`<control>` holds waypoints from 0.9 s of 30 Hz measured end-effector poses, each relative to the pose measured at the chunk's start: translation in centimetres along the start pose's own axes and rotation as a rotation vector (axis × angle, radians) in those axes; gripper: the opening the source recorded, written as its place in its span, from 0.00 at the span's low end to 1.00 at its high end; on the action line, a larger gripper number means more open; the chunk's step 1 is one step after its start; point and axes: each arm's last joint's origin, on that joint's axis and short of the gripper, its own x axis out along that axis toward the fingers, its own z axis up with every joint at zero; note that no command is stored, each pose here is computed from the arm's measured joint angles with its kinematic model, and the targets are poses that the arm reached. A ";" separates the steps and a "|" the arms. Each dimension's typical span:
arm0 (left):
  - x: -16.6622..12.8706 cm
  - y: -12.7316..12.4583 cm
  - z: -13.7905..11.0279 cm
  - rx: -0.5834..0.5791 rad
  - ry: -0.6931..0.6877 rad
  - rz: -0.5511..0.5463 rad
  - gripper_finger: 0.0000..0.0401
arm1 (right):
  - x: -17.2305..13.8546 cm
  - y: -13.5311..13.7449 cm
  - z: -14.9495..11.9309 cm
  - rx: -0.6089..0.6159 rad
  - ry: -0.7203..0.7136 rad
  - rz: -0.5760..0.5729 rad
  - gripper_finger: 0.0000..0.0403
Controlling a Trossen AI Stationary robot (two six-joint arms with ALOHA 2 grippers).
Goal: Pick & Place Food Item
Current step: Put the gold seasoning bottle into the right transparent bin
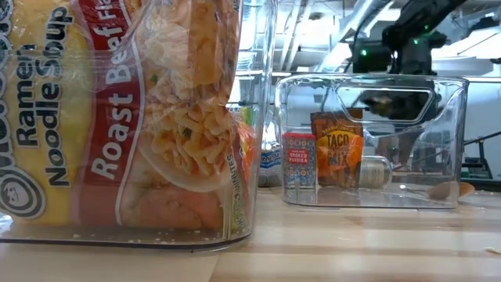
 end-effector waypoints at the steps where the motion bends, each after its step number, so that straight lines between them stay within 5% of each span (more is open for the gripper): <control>1: 0.2 -0.1 -0.1 0.000 0.011 -0.016 0.32 | 0.5 -0.2 0.0 0.029 0.005 -0.006 0.00; 27: -0.8 -1.6 -0.5 0.020 0.043 -0.148 0.32 | 3.6 -1.0 2.3 0.168 0.004 -0.101 0.00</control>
